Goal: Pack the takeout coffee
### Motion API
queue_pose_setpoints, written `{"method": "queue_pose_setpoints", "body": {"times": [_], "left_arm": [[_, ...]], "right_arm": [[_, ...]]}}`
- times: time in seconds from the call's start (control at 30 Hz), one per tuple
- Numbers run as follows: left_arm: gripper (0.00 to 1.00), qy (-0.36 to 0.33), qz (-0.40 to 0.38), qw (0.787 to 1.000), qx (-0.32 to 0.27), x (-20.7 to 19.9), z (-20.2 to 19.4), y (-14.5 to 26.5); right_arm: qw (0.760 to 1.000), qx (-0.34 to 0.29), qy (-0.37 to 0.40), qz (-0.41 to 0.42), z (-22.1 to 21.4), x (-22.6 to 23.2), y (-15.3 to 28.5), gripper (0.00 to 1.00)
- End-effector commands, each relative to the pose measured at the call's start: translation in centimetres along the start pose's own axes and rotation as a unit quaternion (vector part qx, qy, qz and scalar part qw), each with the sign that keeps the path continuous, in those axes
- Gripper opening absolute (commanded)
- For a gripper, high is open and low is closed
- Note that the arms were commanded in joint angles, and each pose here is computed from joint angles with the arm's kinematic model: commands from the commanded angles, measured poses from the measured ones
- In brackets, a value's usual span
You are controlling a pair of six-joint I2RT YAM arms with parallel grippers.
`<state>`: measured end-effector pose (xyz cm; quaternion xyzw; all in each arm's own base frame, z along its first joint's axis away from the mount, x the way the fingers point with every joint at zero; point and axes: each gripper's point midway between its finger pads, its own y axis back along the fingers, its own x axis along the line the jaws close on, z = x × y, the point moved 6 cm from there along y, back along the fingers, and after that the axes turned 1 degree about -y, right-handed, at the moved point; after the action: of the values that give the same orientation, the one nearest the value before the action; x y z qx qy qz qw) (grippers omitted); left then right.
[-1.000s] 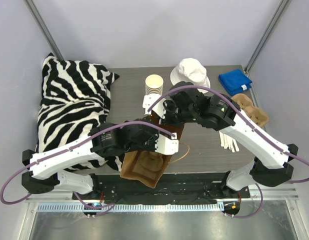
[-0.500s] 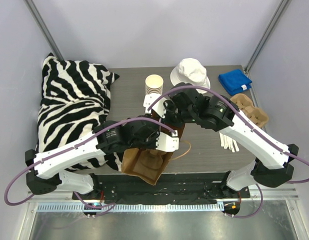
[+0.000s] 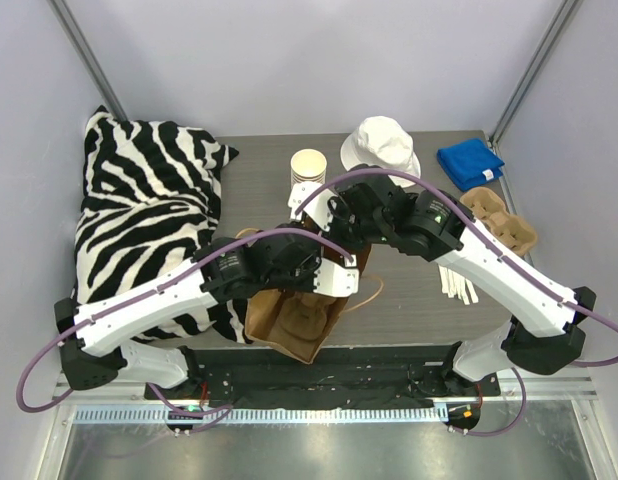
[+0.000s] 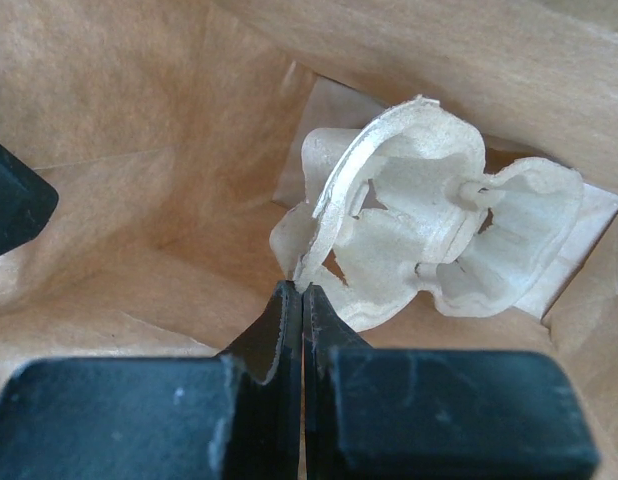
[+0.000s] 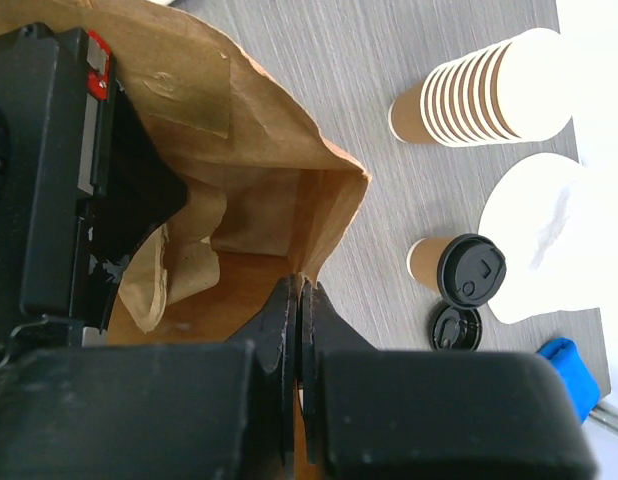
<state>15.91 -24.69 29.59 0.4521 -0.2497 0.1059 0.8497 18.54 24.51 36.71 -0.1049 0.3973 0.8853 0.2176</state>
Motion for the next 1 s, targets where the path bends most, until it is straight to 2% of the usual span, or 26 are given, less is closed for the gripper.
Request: {"method": "queue_pose_setpoints", "body": {"times": [0.0,0.13,0.23,0.4,0.63,0.97], "left_arm": [[0.02,0.002,0.021,0.999,-0.026,1.5,0.6,-0.8],[0.03,0.000,0.014,1.000,-0.025,1.4,0.5,-1.3],[0.00,-0.001,0.000,1.000,-0.024,1.2,0.5,-1.4],[0.00,0.003,-0.035,0.999,-0.028,0.8,1.0,-0.6],[0.00,0.019,-0.062,0.998,-0.004,0.7,1.2,-0.1],[0.00,0.053,-0.060,0.996,0.027,0.9,-0.7,-2.9]], "right_arm": [[0.999,-0.012,0.032,0.022,0.0,1.0,1.0,0.01],[0.999,-0.011,0.032,0.021,-0.1,0.9,1.0,0.01],[0.999,-0.009,0.032,0.020,-0.1,0.9,0.9,0.01],[0.999,-0.006,0.035,0.020,-0.4,1.0,0.9,0.01],[0.999,-0.007,0.036,0.021,-0.4,1.0,0.8,0.01],[0.999,-0.010,0.033,0.024,-0.3,1.0,1.0,0.01]]}}
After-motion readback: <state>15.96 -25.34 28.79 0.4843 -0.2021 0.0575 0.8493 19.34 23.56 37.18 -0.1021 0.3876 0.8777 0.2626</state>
